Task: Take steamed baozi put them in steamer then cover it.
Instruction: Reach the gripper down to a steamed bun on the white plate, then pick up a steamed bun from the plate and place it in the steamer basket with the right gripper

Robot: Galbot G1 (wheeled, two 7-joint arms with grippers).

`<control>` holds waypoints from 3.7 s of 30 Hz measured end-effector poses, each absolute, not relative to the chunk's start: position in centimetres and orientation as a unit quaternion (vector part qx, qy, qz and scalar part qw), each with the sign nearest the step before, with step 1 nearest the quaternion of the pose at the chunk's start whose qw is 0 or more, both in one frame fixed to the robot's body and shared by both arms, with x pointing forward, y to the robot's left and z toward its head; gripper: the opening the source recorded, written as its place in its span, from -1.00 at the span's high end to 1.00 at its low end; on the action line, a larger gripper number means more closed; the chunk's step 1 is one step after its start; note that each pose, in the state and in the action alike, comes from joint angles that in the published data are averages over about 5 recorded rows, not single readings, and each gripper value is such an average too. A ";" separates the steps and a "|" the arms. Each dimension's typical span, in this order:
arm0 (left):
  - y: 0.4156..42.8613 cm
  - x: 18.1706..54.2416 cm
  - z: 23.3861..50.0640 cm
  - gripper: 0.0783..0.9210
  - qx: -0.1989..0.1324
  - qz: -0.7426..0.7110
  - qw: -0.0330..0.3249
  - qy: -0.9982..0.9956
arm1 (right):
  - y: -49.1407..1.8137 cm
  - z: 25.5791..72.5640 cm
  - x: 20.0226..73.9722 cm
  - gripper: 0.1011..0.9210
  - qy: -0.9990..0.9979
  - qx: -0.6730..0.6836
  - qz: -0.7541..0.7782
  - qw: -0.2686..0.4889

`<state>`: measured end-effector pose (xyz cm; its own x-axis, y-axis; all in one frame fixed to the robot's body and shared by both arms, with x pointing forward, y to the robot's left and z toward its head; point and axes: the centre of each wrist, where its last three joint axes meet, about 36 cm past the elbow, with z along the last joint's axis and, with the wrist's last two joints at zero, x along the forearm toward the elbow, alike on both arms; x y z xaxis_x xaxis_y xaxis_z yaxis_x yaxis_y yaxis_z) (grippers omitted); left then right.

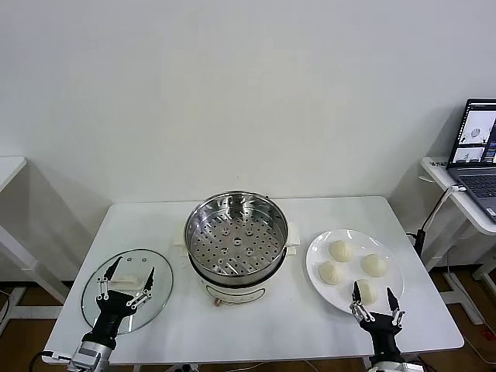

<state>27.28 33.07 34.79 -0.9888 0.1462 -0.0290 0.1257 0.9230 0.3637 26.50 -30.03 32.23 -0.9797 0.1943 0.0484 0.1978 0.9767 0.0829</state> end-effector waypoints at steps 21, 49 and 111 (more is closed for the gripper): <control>32.7 27.5 35.6 -0.77 0.072 0.182 0.036 0.980 | -36.8 39.1 48.1 -0.76 -0.999 -0.004 -0.029 0.028; 32.5 26.6 35.6 -0.77 0.062 0.175 0.031 0.982 | -42.7 52.3 64.9 -0.76 -0.667 0.536 0.426 0.294; 32.1 26.9 36.6 -0.77 0.053 0.168 0.047 0.983 | -26.0 63.4 72.6 -0.33 -0.419 0.588 0.673 0.160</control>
